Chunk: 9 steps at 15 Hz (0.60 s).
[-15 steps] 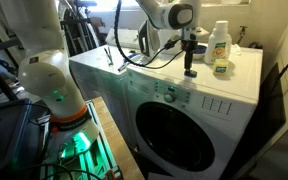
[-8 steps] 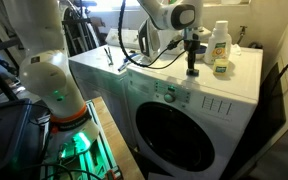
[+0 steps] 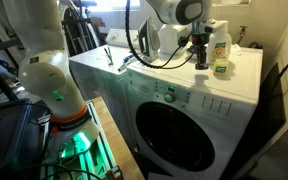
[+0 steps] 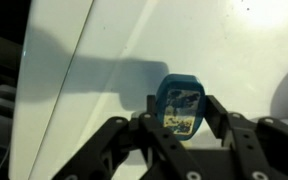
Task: Put the blue lid on the small container on the right.
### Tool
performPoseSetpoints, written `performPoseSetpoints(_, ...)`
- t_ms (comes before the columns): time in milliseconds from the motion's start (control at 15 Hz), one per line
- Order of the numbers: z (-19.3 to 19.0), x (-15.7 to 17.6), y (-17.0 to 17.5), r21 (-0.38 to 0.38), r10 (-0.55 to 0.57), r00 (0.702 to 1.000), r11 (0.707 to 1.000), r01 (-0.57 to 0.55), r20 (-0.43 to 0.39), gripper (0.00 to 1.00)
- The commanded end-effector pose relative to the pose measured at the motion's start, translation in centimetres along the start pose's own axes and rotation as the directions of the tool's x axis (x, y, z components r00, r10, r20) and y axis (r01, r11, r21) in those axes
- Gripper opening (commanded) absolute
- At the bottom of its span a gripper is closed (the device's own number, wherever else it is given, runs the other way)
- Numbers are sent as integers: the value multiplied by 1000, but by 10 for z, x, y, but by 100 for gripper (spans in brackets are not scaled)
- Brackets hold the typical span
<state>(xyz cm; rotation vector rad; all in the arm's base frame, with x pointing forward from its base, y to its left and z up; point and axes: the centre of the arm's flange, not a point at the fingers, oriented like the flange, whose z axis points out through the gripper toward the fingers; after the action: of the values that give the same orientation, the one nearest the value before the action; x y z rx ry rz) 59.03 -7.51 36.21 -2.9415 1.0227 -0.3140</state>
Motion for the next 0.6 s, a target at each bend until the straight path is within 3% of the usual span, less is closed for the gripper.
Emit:
performPoseSetpoints(0, -6, 7, 4, 4, -8, 1000, 1000, 8, -6, 51)
performPoseSetpoints(267, -11, 12, 7, 7, -15, 1000, 1000, 15, -14, 51)
performPoseSetpoints(333, -11, 12, 6, 7, -16, 1000, 1000, 16, -13, 26)
performPoseSetpoints(533, -27, 34, 4, 9, -18, 999, 1000, 18, -27, 26)
